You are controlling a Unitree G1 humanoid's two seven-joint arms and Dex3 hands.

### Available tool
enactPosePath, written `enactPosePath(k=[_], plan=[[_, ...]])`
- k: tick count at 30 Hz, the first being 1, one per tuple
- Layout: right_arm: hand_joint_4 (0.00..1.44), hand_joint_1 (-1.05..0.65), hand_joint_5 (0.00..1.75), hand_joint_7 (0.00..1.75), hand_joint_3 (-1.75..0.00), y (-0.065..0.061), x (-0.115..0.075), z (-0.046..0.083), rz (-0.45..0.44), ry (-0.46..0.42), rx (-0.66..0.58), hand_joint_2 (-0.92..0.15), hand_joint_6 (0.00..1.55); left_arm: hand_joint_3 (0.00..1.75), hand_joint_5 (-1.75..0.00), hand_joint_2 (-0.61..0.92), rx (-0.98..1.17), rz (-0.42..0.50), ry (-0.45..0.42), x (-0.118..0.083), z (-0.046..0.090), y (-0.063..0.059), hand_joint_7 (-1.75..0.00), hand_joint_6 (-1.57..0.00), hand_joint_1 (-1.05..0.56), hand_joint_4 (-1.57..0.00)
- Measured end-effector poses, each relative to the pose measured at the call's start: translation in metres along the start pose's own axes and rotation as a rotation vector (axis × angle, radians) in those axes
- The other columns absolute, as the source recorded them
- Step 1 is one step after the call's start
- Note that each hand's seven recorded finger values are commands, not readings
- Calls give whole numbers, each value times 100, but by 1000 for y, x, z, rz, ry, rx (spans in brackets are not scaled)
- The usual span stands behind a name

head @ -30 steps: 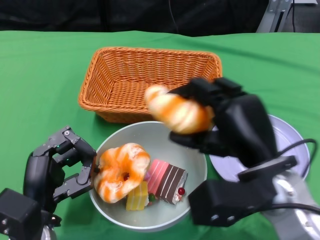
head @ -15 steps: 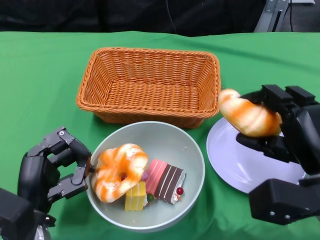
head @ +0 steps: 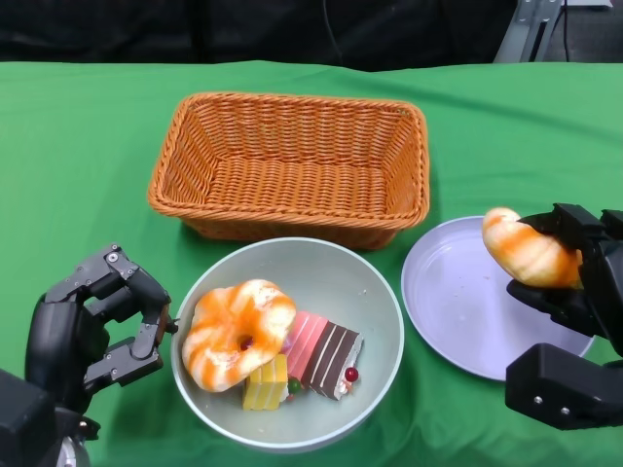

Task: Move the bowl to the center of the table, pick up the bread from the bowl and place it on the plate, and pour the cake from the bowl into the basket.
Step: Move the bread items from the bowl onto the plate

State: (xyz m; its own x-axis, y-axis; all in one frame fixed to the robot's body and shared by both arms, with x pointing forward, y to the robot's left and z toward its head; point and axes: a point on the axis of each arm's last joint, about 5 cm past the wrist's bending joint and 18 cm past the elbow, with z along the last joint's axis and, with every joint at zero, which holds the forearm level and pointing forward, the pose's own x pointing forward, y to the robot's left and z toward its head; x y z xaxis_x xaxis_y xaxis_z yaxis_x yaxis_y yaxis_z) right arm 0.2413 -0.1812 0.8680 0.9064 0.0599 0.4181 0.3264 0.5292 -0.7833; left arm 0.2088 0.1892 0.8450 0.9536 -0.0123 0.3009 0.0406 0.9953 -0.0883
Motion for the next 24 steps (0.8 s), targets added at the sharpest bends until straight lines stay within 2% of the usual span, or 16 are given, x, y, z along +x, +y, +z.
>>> enactPosePath(k=[6, 14, 18, 21, 24], plan=[[77, -24, 139, 71, -1, 17, 2, -2, 2, -2, -22, -90, 88, 112, -162, 55, 9, 4, 3, -1, 0, 1, -147, -78, 1, -80], [75, -21, 138, 66, -1, 31, -1, -1, 58, 22, -30, -91, 87, 112, -162, 54, 17, 16, 1, -1, 1, 1, -147, -78, 0, -79], [78, -21, 129, 55, 0, 36, -3, -1, 89, 35, -44, -90, 91, 113, -162, 54, 13, 17, -4, -1, 1, 1, -147, -78, 0, -80], [81, -23, 122, 40, 0, 39, -4, -1, 113, 43, -67, -89, 99, 113, -162, 53, 16, 16, -9, -1, 1, 1, -148, -79, -1, -81], [79, -28, 115, 23, -1, 41, -6, -1, 154, 57, -92, -89, 101, 114, -162, 52, 15, 17, -10, -1, 1, 1, -148, -79, -1, -81]])
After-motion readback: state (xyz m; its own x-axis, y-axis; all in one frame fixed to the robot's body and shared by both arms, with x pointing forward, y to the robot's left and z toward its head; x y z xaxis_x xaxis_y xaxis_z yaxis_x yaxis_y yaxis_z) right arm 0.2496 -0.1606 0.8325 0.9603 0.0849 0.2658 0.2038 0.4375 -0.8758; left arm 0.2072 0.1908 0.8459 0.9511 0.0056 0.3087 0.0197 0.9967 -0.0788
